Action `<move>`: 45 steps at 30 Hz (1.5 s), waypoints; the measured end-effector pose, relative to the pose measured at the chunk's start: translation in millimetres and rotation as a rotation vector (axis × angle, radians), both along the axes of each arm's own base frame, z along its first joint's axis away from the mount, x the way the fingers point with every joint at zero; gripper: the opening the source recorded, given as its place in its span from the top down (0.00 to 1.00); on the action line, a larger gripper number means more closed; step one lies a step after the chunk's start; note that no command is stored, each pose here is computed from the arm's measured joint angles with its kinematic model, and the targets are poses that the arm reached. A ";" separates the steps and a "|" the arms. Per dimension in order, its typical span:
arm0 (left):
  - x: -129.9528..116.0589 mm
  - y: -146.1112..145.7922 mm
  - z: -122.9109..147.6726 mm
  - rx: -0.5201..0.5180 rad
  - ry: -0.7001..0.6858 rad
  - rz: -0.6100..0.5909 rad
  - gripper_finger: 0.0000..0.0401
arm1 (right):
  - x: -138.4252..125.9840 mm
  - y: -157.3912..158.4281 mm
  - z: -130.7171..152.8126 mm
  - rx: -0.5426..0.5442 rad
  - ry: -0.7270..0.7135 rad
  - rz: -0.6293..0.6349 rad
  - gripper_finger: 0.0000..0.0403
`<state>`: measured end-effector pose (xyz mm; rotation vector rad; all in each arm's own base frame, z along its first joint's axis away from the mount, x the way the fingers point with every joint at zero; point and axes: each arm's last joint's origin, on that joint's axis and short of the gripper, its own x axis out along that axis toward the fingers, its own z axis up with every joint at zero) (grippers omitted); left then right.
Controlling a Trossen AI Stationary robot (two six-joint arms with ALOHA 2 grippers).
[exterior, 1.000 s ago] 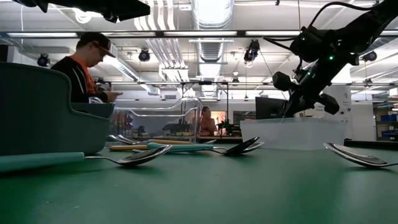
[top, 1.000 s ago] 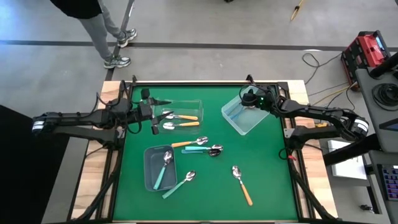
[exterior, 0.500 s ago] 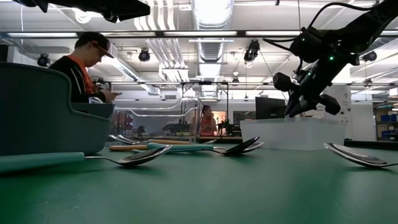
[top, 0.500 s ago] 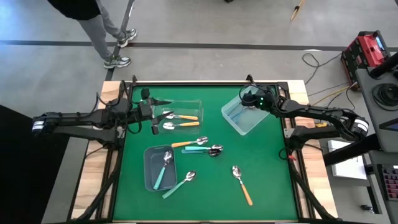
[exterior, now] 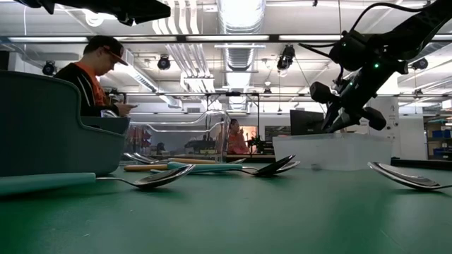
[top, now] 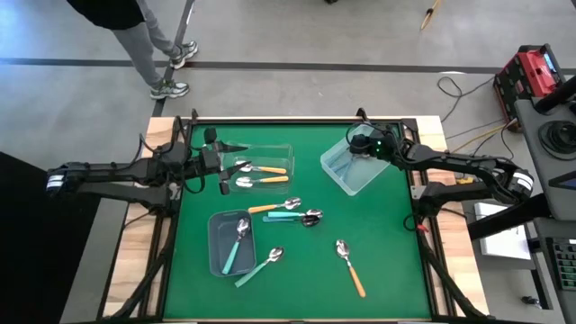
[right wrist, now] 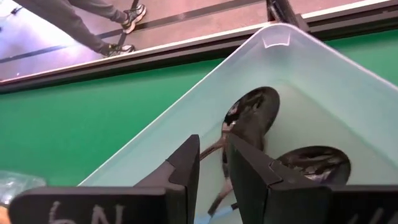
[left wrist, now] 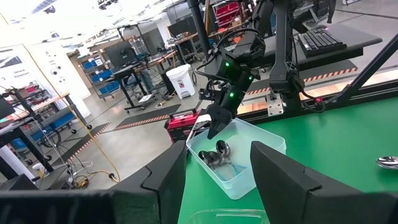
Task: Sort silverware by color (type)
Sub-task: Put the blue spoon into the white bin
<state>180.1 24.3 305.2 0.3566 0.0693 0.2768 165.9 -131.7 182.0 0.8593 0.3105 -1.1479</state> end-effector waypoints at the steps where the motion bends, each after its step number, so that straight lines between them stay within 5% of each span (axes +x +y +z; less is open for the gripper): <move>1: 0.0 0.0 0.1 0.000 0.000 0.000 0.60 | 0.3 0.2 0.3 0.007 -0.001 0.010 0.82; 9: 0.0 0.0 0.1 0.000 0.000 0.000 0.60 | 12.4 -2.4 24.4 -0.018 -0.036 0.077 0.86; 21: 0.0 0.0 0.7 0.001 -0.007 0.000 0.60 | 12.0 -2.6 54.5 0.055 0.108 0.089 0.88; 28: 0.0 0.0 0.8 0.001 -0.008 0.000 0.60 | 24.1 -10.8 50.5 0.094 0.157 0.101 0.88; 45: 0.0 0.1 0.6 0.001 -0.006 0.000 0.60 | 63.5 -57.7 46.8 0.353 0.680 0.285 0.88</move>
